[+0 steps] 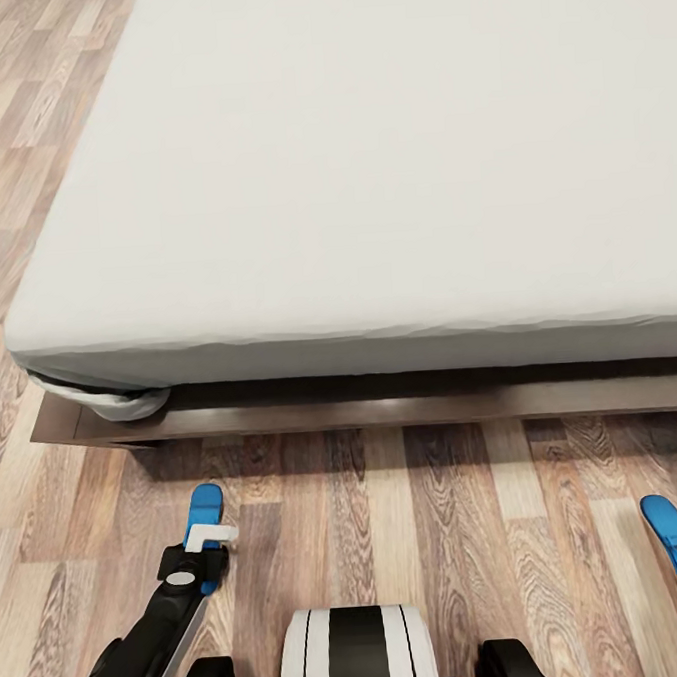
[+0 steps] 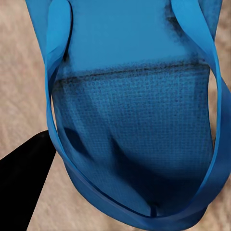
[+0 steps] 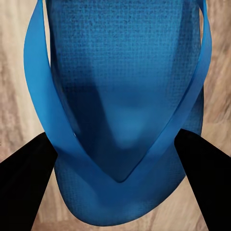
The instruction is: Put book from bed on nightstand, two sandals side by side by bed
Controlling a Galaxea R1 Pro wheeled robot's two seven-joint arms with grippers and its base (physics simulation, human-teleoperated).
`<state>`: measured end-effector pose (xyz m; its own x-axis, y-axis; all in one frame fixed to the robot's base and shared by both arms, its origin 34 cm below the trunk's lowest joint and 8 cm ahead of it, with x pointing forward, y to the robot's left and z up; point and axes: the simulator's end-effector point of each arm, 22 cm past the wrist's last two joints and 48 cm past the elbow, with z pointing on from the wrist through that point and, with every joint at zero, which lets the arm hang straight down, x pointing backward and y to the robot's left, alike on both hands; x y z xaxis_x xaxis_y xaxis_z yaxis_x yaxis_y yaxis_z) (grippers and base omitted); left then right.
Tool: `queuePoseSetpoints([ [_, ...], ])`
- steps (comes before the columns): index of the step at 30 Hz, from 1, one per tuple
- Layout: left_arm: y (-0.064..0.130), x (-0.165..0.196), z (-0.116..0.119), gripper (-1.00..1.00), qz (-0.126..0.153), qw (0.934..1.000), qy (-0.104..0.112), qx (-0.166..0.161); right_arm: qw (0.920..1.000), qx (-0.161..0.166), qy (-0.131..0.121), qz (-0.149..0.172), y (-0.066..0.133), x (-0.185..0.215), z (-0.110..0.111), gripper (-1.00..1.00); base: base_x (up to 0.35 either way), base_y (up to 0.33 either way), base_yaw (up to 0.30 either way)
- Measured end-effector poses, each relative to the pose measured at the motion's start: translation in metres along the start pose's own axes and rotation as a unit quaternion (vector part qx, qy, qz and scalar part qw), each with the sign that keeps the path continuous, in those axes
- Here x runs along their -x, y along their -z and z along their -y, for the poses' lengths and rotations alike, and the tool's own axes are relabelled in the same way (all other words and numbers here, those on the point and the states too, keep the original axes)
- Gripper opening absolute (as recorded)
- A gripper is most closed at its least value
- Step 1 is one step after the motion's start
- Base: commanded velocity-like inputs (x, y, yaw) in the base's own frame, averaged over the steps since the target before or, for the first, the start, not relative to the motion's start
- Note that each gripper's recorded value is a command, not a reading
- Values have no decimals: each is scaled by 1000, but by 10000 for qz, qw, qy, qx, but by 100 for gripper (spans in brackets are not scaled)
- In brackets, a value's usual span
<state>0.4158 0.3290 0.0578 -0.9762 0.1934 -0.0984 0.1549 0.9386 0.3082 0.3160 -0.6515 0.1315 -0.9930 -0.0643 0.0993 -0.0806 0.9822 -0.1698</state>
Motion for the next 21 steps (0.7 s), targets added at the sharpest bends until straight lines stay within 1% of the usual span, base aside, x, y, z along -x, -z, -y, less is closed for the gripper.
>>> queuePoseSetpoints([
  [4, -4, -4, 2, -100, -45, 10000, -31, -9, 10000, 9, 16, -81, -5, -5, -1, -100, 0, 0, 0],
  [12, -3, -4, 2, -100, -43, 10000, -43, -6, 10000, 7, 14, -79, -5, -5, -1, -100, 0, 0, 0],
  [16, -5, -4, 3, -100, -83, 9999, -66, 3, 9999, 15, 32, -159, -9, -11, -3, -100, 0, 0, 0],
  [21, -5, -4, 3, -100, -81, 9999, -62, 0, 9999, 11, 31, -155, -9, -10, -3, -100, 0, 0, 0],
])
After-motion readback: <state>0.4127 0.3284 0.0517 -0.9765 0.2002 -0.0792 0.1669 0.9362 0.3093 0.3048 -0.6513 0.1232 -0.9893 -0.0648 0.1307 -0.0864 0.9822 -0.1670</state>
